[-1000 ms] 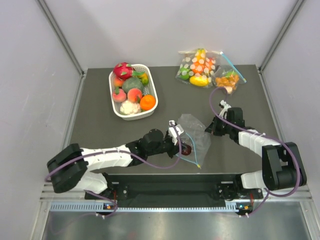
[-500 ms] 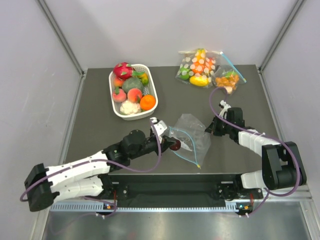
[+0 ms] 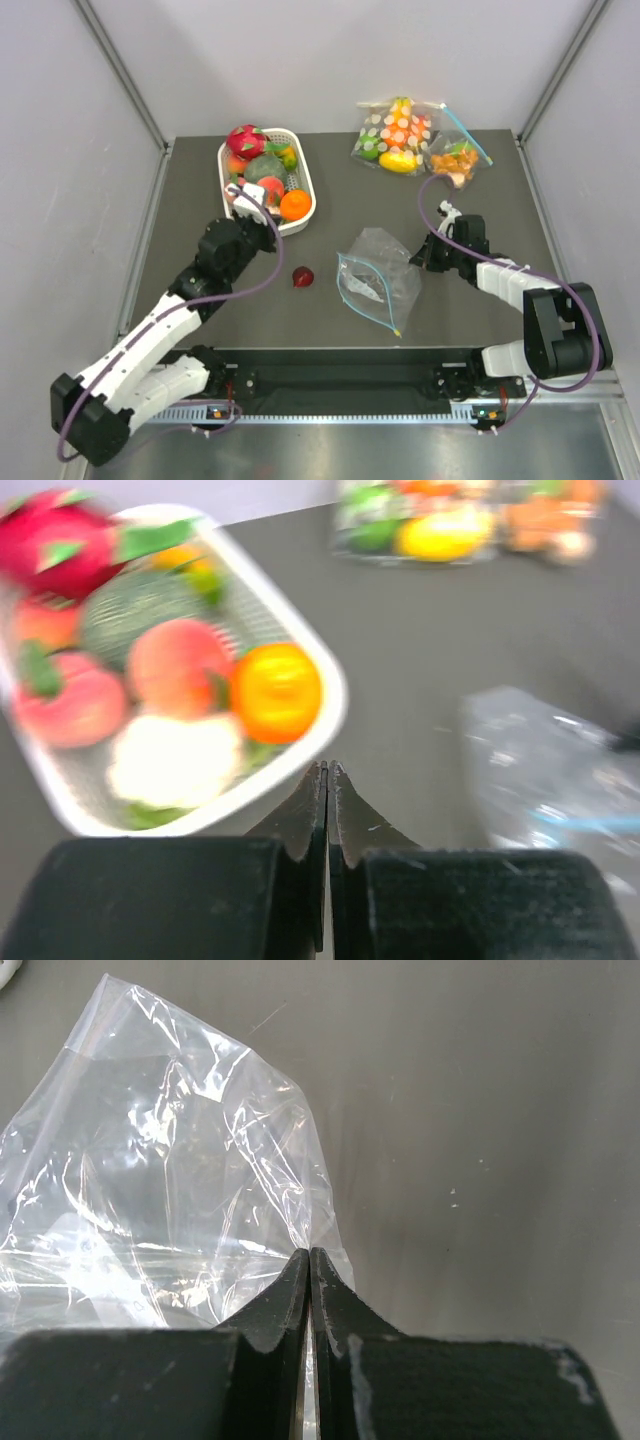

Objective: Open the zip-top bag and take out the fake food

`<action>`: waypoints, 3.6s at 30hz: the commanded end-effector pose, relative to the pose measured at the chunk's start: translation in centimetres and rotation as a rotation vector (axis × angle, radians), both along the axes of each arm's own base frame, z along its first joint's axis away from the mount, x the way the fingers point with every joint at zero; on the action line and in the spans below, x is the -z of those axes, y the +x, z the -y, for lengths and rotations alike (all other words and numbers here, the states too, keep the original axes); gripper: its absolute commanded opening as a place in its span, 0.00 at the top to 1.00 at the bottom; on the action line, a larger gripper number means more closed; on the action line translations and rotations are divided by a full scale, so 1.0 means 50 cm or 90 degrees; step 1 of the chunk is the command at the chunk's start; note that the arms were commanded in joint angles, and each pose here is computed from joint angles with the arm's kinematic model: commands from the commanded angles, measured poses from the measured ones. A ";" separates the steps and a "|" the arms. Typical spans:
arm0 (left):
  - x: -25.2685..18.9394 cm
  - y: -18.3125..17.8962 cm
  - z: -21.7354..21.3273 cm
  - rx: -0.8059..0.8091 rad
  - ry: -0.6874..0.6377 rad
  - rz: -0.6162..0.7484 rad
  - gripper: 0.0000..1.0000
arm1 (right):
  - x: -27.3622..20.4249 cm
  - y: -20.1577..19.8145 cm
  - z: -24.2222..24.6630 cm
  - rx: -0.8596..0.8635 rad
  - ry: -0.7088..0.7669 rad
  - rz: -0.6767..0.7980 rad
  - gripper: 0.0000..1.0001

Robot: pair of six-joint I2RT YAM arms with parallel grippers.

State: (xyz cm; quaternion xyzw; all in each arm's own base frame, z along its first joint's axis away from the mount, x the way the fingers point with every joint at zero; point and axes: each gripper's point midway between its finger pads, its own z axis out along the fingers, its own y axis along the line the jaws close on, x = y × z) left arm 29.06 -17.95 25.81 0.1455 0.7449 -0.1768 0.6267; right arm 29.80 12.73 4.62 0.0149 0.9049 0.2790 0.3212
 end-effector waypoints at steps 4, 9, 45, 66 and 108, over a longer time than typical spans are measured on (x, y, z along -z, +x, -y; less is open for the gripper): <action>0.017 0.113 -0.065 -0.058 -0.029 -0.010 1.00 | -0.046 0.039 0.001 -0.003 0.009 0.063 1.00; 0.085 0.062 -0.019 0.020 -0.035 -0.081 1.00 | -0.047 0.039 0.007 0.001 0.001 0.068 1.00; 0.386 -0.256 0.097 -0.063 0.072 -0.448 0.07 | -0.051 0.032 -0.001 -0.011 0.013 0.072 1.00; 0.463 -0.321 0.074 -0.107 0.207 -0.521 0.53 | -0.042 0.032 -0.003 -0.013 0.015 0.063 1.00; 0.174 0.234 -0.140 -0.331 0.121 -0.250 1.00 | -0.037 0.045 0.003 -0.007 0.011 0.057 1.00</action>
